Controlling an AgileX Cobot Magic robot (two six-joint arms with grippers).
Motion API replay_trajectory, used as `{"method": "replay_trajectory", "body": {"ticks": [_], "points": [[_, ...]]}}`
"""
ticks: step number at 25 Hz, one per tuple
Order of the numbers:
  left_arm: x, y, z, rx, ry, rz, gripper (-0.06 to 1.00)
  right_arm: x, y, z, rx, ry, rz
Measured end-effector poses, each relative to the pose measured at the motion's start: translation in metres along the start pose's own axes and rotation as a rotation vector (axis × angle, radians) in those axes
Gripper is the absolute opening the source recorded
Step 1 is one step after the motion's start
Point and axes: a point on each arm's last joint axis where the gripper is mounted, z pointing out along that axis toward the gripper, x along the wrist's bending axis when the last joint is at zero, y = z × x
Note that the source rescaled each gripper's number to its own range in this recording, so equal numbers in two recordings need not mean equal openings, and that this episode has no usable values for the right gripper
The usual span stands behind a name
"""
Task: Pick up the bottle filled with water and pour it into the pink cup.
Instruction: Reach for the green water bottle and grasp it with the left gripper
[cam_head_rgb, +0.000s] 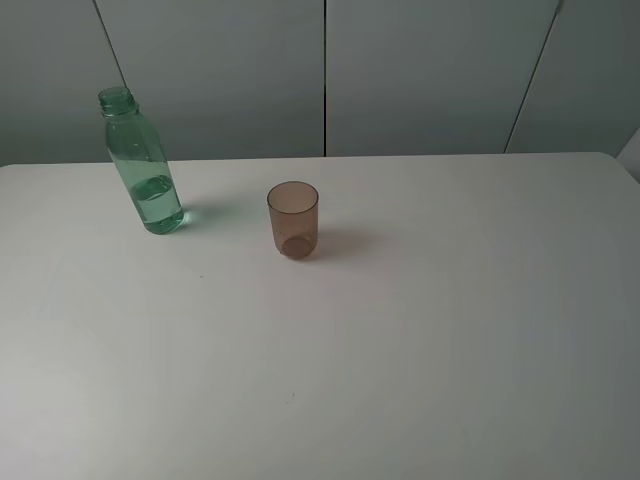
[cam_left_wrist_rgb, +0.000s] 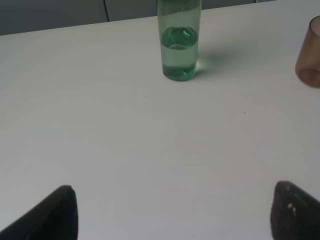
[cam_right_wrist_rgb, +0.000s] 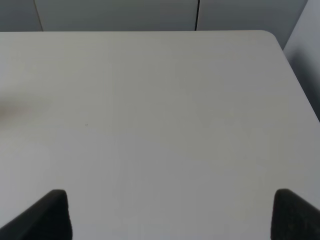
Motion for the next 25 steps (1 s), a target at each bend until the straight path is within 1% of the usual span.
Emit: {"method": "replay_trajectory", "body": {"ticks": [10, 13, 15, 19, 22, 25], "points": [[0.0, 0.0, 0.0, 0.001, -0.002, 0.005, 0.96, 0.0, 0.0, 0.0, 0.0, 0.0, 0.0], [0.0, 0.005, -0.006, -0.027, -0.003, 0.004, 0.96, 0.0, 0.0, 0.0, 0.0, 0.0, 0.0], [-0.001, 0.014, -0.01, -0.032, -0.008, 0.002, 0.96, 0.0, 0.0, 0.0, 0.0, 0.0, 0.0], [-0.001, 0.041, -0.005, 0.012, -0.015, -0.002, 0.96, 0.0, 0.0, 0.0, 0.0, 0.0, 0.0], [-0.004, 0.066, 0.012, 0.044, -0.044, -0.022, 0.96, 0.0, 0.0, 0.0, 0.0, 0.0, 0.0], [-0.007, 0.094, 0.042, 0.045, -0.074, -0.033, 0.96, 0.0, 0.0, 0.0, 0.0, 0.0, 0.0]]}}
